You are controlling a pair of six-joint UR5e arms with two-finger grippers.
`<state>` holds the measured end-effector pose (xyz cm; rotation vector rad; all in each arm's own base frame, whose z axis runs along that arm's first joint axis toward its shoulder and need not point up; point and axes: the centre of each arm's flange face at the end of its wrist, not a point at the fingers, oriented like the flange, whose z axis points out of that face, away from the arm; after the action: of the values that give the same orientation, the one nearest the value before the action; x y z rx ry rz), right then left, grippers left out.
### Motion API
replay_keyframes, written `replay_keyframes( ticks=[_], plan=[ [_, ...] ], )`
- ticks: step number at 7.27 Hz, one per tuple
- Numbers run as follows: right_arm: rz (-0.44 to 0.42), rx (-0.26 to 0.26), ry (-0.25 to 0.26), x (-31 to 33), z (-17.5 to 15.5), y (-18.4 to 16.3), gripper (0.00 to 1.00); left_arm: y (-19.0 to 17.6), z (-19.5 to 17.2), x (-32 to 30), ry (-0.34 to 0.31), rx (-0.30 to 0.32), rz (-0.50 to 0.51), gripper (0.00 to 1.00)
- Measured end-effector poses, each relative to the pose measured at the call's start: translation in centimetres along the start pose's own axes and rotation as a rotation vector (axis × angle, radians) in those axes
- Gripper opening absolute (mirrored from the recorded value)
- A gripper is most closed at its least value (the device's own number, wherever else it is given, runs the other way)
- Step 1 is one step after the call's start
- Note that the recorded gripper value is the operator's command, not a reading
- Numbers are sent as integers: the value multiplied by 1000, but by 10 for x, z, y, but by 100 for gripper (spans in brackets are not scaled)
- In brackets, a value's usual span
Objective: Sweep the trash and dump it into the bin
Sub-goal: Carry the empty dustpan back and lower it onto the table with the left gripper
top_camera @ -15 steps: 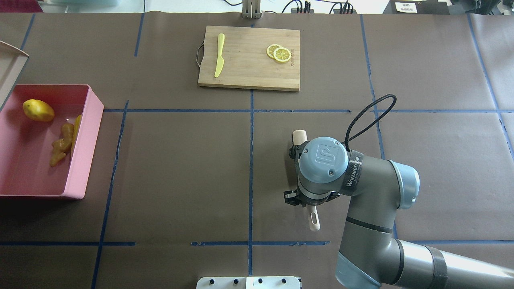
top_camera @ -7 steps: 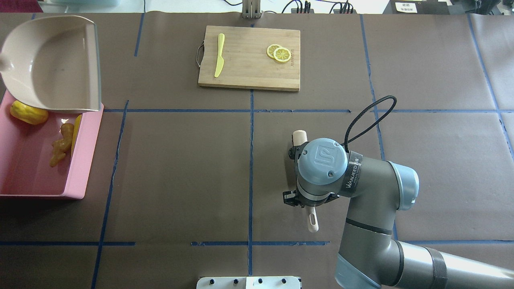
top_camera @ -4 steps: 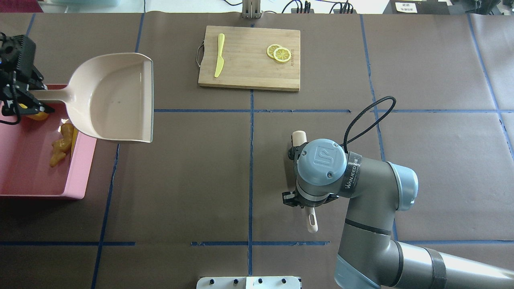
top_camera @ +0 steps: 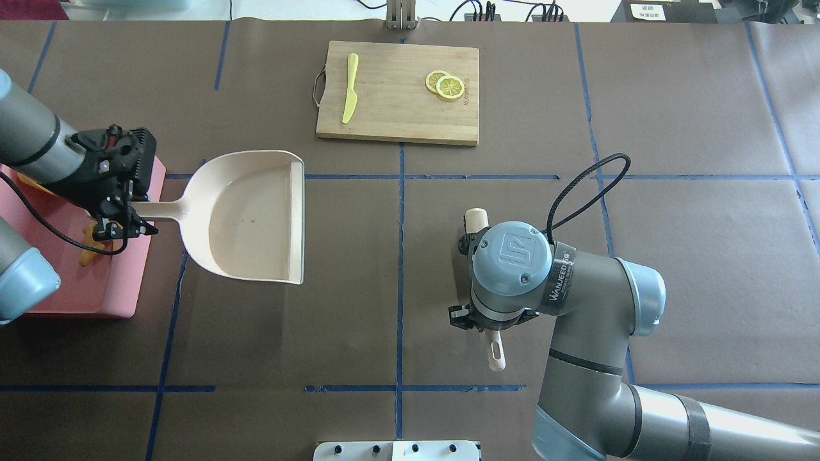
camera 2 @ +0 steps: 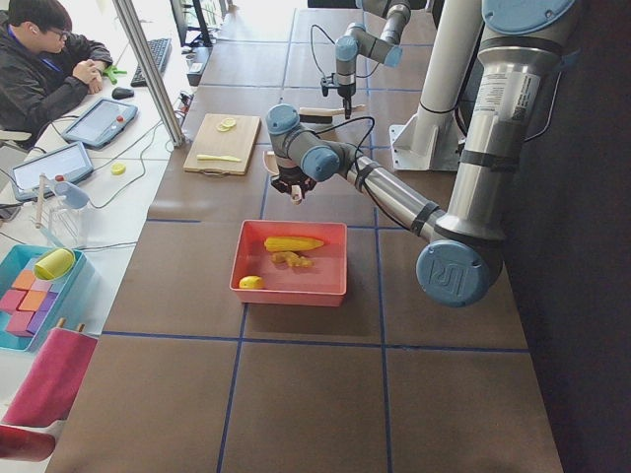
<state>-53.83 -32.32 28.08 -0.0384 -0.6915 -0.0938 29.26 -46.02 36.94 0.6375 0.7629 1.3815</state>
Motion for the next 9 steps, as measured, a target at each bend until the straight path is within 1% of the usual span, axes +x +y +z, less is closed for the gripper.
replay_keyframes(
  ticks=[1, 3, 5, 7, 9],
  plan=[
    [-2, 4, -8, -1, 0, 0, 0, -20, 15, 10, 3, -1, 3, 0],
    [-8, 14, -30, -3, 0, -1, 0, -65, 42, 26, -8, -5, 41, 0],
    [-9, 21, -38, -3, -2, -2, 0, -99, 63, 34, -12, -7, 66, 4],
    [-8, 28, -44, -3, -6, -3, 0, -110, 71, 38, -13, 8, 85, 10],
    [-2, 47, -46, -5, -10, -5, 0, -114, 79, 41, -12, 8, 95, 11]
  ],
)
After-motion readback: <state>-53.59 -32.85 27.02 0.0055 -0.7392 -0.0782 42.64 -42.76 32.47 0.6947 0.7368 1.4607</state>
